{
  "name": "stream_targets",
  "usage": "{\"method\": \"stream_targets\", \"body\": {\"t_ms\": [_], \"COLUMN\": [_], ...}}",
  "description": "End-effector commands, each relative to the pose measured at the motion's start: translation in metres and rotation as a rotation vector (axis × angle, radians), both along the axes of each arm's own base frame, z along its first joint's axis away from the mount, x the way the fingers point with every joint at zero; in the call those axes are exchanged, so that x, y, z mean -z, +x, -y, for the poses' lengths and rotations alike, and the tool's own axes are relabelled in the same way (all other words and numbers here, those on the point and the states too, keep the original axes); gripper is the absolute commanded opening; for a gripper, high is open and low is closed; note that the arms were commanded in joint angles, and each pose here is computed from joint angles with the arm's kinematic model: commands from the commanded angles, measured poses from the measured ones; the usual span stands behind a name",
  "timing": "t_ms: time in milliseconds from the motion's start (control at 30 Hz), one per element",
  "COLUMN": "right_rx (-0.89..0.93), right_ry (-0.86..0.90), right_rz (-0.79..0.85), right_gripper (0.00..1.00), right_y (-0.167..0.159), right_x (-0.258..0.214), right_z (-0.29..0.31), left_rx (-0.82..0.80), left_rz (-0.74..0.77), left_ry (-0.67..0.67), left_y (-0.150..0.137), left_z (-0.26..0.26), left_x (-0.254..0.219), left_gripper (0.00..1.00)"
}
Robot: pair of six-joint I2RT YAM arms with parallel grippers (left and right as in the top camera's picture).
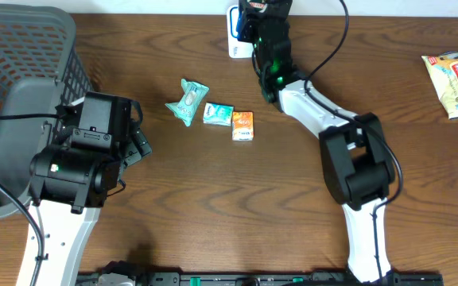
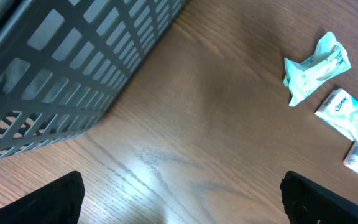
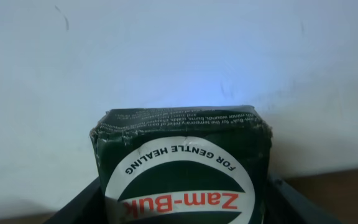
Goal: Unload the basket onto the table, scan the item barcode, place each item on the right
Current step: 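Hold the Zam-Buk tin in front of the scanner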
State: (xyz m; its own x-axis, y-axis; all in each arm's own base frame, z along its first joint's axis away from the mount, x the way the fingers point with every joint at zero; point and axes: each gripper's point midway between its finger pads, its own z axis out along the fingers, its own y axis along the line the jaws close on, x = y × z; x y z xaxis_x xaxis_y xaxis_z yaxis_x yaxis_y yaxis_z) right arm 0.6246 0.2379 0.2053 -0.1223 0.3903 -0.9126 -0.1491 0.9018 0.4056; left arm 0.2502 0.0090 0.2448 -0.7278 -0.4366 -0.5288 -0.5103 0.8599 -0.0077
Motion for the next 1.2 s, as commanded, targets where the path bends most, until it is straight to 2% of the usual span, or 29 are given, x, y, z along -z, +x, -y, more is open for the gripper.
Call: {"method": "stream_targets", "body": {"t_ms": [0, 300, 567, 767, 933, 1167], "right_rx": [0.017, 0.084, 0.067, 0.093, 0.250, 0.335], "right_ry": [-0.120, -0.172, -0.183, -0.212, -0.232, -0.298], "right_rz": [0.064, 0.018, 0.002, 0.026, -0.006, -0.128], "right_gripper": [0.38, 0.37, 0.38, 0.37, 0.33, 0.34], "right_y": [0.011, 0.043, 0.045, 0.045, 0.038, 0.021], "right_x": [0.007, 0.049, 0.056, 0.039, -0.001, -0.052], "right_z": [-0.002, -0.003, -0.016, -0.012, 0.021, 0.083], "left_rx": [-0.018, -0.018, -0.018, -0.018, -0.018, -0.018], "left_rz": [0.005, 0.005, 0.005, 0.005, 0.005, 0.005], "left_ry": [0.016, 0.016, 0.016, 0.016, 0.016, 0.016], "left_y": [0.000, 0.000, 0.000, 0.000, 0.000, 0.000], "left_z": [-0.005, -0.005, -0.005, -0.005, -0.005, -0.005], "left_x": [-0.002, -0.002, -0.002, -0.002, -0.002, -0.002], "left_gripper": [1.00, 1.00, 1.00, 1.00, 1.00, 1.00]}}
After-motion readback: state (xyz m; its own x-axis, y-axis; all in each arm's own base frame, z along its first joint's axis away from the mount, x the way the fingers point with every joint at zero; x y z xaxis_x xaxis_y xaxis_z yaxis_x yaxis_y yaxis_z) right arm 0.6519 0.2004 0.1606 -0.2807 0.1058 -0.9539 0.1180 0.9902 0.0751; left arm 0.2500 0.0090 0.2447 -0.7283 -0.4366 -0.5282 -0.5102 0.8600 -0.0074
